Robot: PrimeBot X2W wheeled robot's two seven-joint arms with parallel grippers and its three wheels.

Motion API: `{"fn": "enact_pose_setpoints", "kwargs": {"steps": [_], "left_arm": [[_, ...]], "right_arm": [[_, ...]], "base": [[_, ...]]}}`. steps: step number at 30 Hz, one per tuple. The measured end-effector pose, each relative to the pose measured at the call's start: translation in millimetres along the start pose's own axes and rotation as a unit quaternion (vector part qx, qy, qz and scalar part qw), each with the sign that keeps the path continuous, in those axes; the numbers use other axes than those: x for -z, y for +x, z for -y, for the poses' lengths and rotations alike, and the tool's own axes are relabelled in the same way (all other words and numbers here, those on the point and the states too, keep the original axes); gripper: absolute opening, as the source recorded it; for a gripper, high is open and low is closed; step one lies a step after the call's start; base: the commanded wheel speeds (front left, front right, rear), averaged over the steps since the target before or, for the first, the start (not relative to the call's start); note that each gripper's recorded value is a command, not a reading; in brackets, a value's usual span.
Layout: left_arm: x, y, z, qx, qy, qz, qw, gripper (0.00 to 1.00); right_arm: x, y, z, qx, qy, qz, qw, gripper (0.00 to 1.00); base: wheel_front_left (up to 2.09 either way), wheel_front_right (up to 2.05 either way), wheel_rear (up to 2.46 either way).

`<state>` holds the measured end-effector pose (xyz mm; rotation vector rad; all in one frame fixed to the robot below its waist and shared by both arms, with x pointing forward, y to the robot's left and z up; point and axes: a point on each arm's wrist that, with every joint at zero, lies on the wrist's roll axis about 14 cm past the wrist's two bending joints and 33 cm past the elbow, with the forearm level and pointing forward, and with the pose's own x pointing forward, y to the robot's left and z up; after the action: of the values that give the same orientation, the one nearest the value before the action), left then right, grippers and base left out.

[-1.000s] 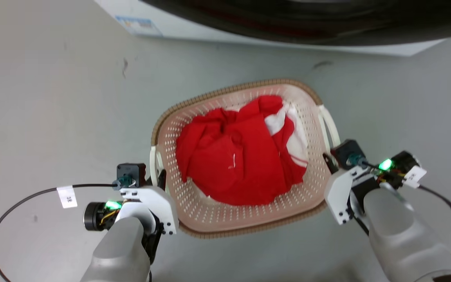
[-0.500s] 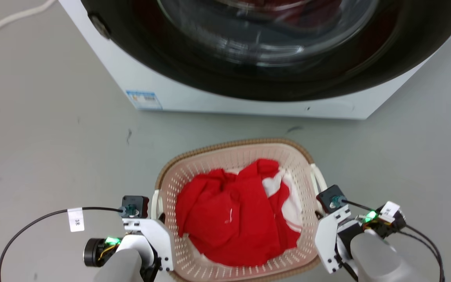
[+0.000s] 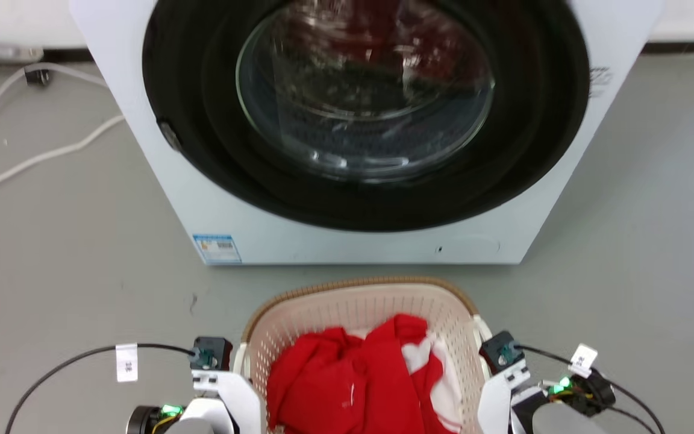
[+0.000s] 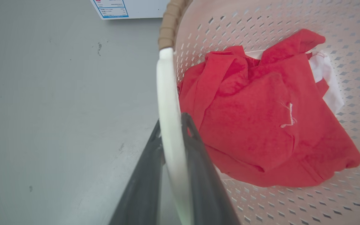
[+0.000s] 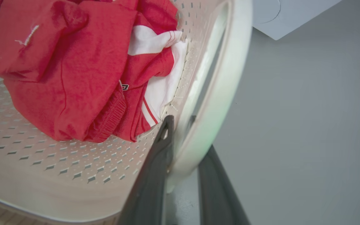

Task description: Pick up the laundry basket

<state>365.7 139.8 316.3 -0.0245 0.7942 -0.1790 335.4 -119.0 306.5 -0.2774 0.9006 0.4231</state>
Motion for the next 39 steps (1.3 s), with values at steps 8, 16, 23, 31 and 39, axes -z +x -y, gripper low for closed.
{"fn": "enact_pose_setpoints", "kwargs": {"steps": [8, 16, 23, 31, 39], "left_arm": [[-5.5, -17.3, 10.4, 0.010, 0.016, -0.003, 1.000, 0.00], [-12.2, -23.8, 15.1, 0.015, 0.029, -0.005, 0.999, 0.00], [-12.6, -27.0, 17.2, 0.017, 0.033, -0.008, 0.999, 0.00], [-11.7, -27.1, 16.9, 0.018, 0.034, -0.010, 0.999, 0.00], [-9.8, -26.5, 14.7, 0.017, 0.031, -0.013, 0.999, 0.00]], "right_arm": [[8.7, -21.0, -3.0, 0.011, 0.011, -0.011, 1.000, 0.00], [13.6, -28.4, -9.4, 0.006, 0.017, -0.029, 0.999, 0.00], [17.7, -31.7, -12.0, 0.004, 0.021, -0.042, 0.999, 0.00], [20.3, -31.8, -13.3, 0.000, 0.023, -0.046, 0.999, 0.00], [19.3, -30.5, -13.8, -0.003, 0.024, -0.048, 0.999, 0.00]], "base": [[0.00, 0.00, 0.00], [0.00, 0.00, 0.00], [0.00, 0.00, 0.00], [0.00, 0.00, 0.00], [0.00, 0.00, 0.00]]}}
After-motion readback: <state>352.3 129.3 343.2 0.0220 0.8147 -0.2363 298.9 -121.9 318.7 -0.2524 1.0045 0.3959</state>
